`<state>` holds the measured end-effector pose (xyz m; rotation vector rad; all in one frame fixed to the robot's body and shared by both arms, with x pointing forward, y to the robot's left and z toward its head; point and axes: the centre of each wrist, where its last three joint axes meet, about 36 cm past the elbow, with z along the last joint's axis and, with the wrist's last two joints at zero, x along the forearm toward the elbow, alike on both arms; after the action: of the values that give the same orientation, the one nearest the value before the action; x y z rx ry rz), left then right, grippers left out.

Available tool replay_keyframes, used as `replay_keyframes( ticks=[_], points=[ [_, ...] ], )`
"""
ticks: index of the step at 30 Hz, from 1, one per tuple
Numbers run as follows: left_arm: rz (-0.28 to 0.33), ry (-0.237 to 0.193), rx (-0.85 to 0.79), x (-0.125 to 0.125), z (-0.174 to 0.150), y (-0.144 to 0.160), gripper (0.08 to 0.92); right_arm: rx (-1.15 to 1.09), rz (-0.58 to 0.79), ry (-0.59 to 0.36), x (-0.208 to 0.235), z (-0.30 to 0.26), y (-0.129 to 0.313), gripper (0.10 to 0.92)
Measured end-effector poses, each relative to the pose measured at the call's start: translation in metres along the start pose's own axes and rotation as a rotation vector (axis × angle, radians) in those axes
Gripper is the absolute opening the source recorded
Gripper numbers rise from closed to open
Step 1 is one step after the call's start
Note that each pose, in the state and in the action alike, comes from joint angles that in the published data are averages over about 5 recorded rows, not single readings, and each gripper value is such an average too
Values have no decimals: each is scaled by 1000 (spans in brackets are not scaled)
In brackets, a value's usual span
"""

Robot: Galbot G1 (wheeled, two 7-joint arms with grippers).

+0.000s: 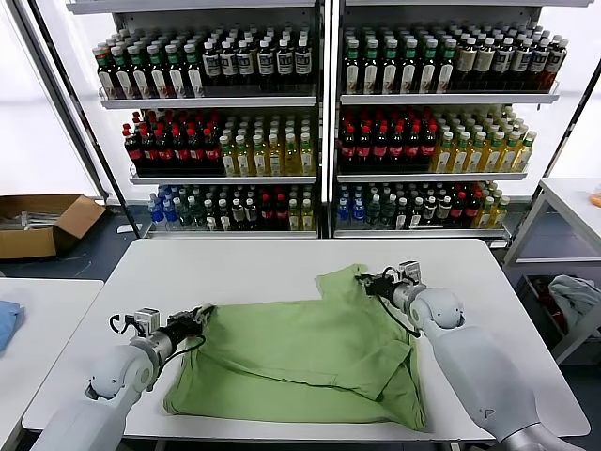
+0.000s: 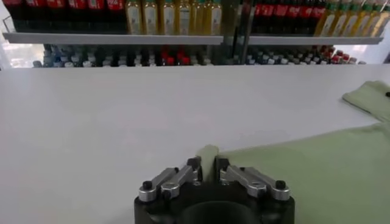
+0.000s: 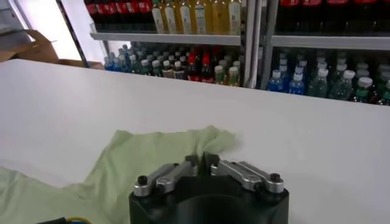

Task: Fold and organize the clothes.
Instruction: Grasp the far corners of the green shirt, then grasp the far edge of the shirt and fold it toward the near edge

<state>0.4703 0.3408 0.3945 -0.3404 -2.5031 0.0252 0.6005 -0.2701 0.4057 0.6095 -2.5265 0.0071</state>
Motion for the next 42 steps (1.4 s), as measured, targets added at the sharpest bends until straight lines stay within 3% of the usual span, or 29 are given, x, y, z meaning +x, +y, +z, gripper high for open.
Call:
replay_keyframes(
  ticks=[4, 16, 28, 35, 42],
  points=[
    [1, -9, 1, 4, -2, 1, 90, -13, -5, -29, 6, -2, 0, 106],
    [-9, -73, 9, 24, -10, -2, 88, -75, -39, -150, 48, 0, 5, 106],
    [-17, -144, 7, 63, -11, -22, 88, -109, -75, -233, 118, 30, 30, 106],
    [-19, -155, -10, 91, -6, -34, 88, -117, -81, -257, 163, 54, 49, 106],
    [-24, -129, -31, 115, 7, -41, 88, -125, -67, -238, 198, 85, 69, 106]
  ],
)
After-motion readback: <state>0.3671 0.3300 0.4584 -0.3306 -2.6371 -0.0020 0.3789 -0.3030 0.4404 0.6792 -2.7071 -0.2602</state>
